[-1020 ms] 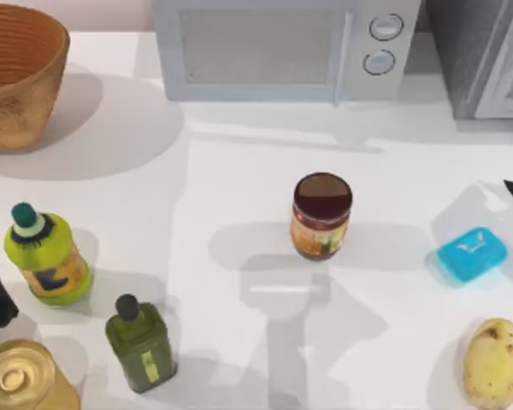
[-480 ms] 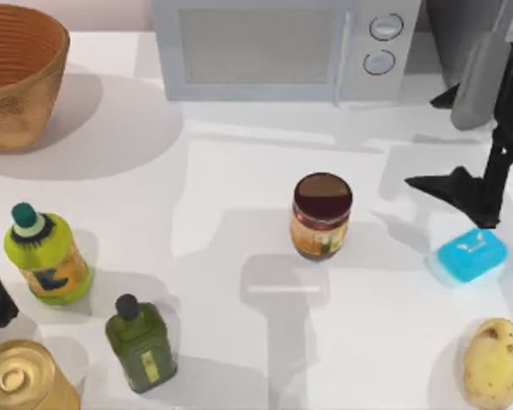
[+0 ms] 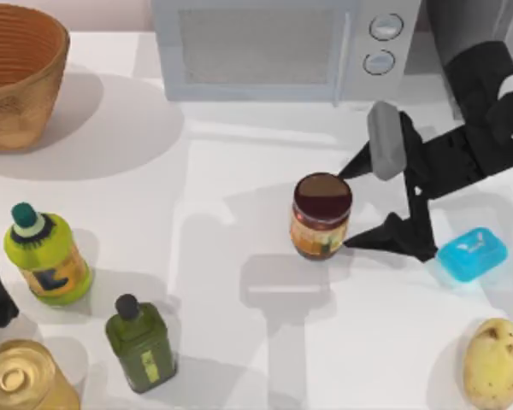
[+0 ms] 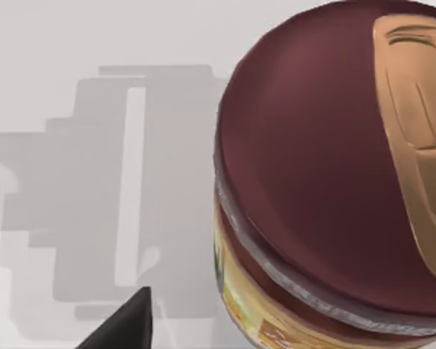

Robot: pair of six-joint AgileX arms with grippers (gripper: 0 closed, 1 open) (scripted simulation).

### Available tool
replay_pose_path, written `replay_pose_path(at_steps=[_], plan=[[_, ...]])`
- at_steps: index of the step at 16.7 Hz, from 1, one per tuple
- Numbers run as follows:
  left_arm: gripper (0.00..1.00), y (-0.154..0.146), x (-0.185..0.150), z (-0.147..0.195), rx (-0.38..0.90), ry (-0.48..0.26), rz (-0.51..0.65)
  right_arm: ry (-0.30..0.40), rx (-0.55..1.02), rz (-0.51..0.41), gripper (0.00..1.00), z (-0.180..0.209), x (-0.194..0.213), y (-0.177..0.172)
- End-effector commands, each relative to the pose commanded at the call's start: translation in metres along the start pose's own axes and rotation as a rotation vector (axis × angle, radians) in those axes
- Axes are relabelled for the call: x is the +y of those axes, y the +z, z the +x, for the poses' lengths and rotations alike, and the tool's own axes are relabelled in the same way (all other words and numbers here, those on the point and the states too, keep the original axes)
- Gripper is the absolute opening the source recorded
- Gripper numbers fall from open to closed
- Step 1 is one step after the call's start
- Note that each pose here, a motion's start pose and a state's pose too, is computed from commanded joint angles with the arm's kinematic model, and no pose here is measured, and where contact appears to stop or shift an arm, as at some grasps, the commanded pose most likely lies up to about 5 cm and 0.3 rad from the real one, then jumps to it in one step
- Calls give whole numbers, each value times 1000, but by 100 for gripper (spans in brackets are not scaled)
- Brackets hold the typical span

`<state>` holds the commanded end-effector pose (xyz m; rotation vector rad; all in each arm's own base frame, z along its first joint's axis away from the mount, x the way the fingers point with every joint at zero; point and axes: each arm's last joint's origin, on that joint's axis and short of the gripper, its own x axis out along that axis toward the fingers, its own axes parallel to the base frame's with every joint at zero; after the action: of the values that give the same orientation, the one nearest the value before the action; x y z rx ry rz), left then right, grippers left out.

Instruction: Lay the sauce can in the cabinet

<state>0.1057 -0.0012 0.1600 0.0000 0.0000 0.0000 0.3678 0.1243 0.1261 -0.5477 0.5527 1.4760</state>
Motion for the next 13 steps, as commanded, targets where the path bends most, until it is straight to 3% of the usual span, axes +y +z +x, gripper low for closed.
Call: replay_pose_path(at_steps=[7, 13], plan=[[100, 0, 0, 0, 0, 0, 0, 8, -4, -1, 100, 2, -3, -3], [100, 0, 0, 0, 0, 0, 0, 13, -5, -5, 100, 42, -3, -1]])
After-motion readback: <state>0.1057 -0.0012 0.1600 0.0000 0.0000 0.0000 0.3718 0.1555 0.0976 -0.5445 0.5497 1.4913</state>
